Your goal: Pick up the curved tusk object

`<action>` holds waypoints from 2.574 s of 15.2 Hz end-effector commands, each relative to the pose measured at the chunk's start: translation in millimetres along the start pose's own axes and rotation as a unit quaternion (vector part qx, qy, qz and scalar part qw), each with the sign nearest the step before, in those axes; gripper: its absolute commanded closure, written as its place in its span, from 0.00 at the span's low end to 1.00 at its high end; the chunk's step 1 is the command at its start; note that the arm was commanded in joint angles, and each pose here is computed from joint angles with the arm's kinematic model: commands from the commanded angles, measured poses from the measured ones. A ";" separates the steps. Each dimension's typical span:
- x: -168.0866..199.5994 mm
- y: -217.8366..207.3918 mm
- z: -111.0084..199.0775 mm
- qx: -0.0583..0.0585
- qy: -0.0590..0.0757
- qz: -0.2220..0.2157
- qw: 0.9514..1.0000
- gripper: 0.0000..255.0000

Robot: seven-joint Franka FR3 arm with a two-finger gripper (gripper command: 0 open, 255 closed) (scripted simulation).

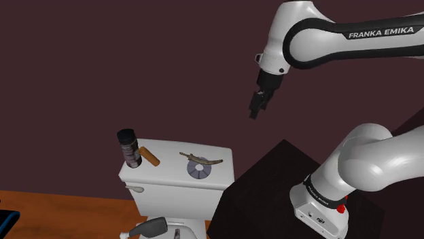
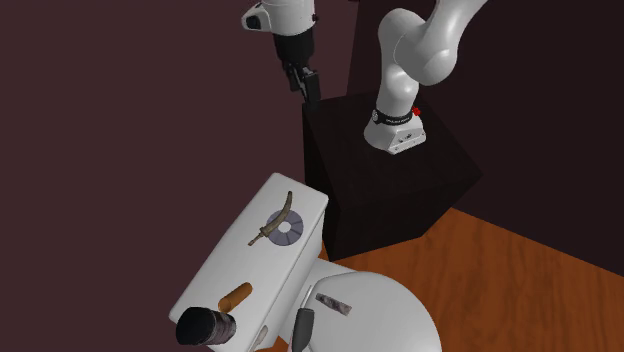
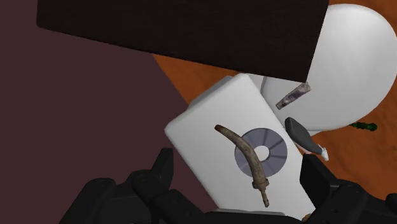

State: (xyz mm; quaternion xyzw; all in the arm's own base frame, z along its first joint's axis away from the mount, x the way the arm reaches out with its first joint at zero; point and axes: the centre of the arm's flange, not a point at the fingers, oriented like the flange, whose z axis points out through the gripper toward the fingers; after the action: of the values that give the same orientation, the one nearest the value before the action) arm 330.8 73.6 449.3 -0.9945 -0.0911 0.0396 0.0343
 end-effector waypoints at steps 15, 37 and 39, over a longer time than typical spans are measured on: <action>88.1 -47.0 183.0 -0.015 0.039 -0.112 0.993 0.00; 148.4 -80.6 337.6 -0.025 0.062 -0.183 0.981 1.00; 148.6 -80.7 337.6 -0.025 0.062 -0.183 0.981 1.00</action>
State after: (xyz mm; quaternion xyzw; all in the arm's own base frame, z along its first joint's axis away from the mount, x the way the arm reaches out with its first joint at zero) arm 433.3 200.6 109.0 -0.9620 -0.2704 -0.0315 0.0218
